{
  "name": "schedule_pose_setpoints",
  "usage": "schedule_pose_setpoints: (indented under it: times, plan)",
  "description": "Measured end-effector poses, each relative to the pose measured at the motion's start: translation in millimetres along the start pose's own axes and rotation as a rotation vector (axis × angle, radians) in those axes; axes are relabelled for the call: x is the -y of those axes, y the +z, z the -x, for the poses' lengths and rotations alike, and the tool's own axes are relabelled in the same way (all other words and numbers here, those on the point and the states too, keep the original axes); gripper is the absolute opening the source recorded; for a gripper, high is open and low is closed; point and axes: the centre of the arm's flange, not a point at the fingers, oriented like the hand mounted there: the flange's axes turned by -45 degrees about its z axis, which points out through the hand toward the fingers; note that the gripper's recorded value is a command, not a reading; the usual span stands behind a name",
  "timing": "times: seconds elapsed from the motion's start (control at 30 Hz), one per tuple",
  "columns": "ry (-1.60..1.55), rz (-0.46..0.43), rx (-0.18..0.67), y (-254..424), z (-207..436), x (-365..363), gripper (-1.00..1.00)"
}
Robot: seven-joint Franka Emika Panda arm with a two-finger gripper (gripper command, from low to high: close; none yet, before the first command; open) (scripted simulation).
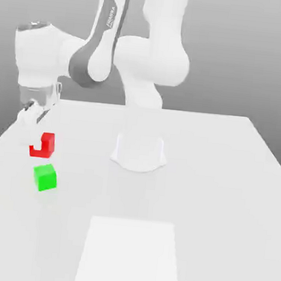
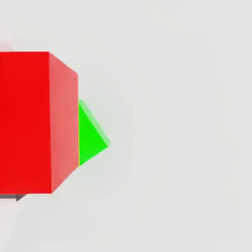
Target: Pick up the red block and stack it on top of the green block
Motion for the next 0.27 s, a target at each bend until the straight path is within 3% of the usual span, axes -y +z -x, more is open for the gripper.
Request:
schedule_pose_setpoints:
  times: [0.17,0.2,0.27]
  plan:
    - [0.007,0.0,-0.001,36,0,-2,-1.0]
    - [0.006,0.003,-0.003,43,0,-3,1.0]
    - [0.006,0.003,-0.003,43,0,-3,1.0]
